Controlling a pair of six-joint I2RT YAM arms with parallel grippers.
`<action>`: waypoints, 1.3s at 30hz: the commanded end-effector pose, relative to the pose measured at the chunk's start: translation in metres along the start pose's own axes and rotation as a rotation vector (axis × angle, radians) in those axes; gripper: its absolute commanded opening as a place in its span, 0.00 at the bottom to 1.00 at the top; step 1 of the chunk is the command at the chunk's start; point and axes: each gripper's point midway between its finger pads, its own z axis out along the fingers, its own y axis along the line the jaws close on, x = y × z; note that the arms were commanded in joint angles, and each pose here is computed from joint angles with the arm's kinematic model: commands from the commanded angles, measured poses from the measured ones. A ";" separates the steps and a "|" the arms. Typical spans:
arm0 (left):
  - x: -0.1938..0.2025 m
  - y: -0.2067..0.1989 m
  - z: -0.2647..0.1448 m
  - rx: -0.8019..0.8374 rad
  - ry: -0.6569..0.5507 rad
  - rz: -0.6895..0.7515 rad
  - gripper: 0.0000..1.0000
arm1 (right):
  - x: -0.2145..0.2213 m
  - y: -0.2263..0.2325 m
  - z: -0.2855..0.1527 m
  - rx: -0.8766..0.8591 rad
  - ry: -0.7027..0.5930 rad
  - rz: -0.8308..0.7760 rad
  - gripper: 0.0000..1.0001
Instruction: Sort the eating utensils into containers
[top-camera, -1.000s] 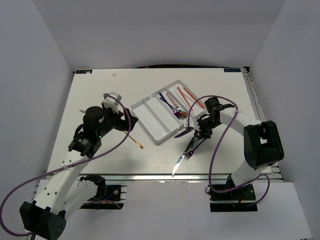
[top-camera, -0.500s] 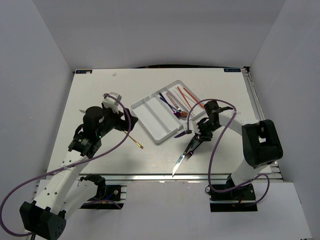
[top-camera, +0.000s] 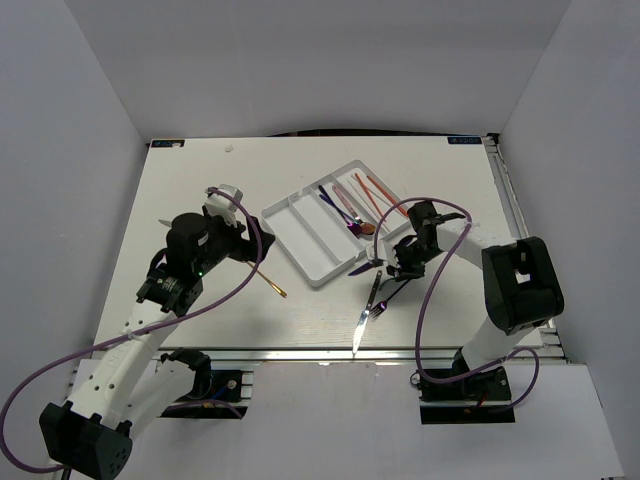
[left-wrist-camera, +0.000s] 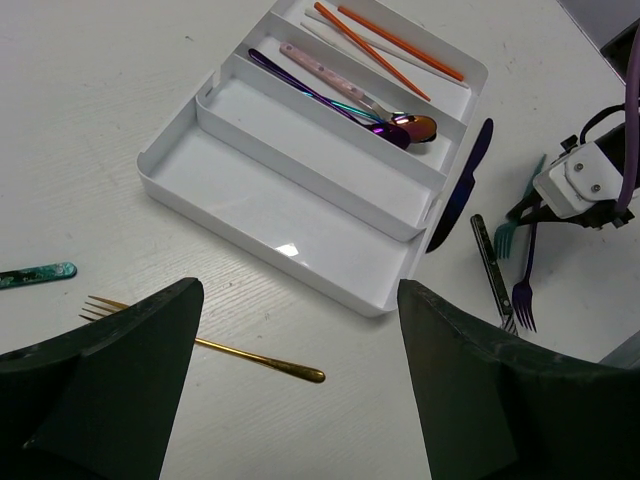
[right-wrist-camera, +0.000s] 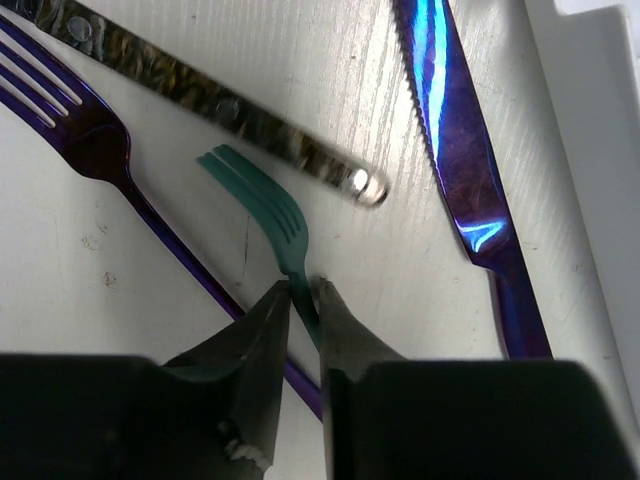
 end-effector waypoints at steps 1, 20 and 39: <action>-0.002 0.001 -0.003 -0.007 -0.017 0.010 0.90 | 0.008 0.001 0.002 -0.004 0.046 -0.021 0.20; -0.003 0.002 -0.004 -0.014 -0.024 0.008 0.90 | -0.092 -0.019 -0.078 0.134 -0.206 -0.113 0.10; -0.003 0.027 -0.007 -0.154 -0.052 0.004 0.94 | -0.233 -0.205 -0.026 0.419 -0.477 0.802 0.00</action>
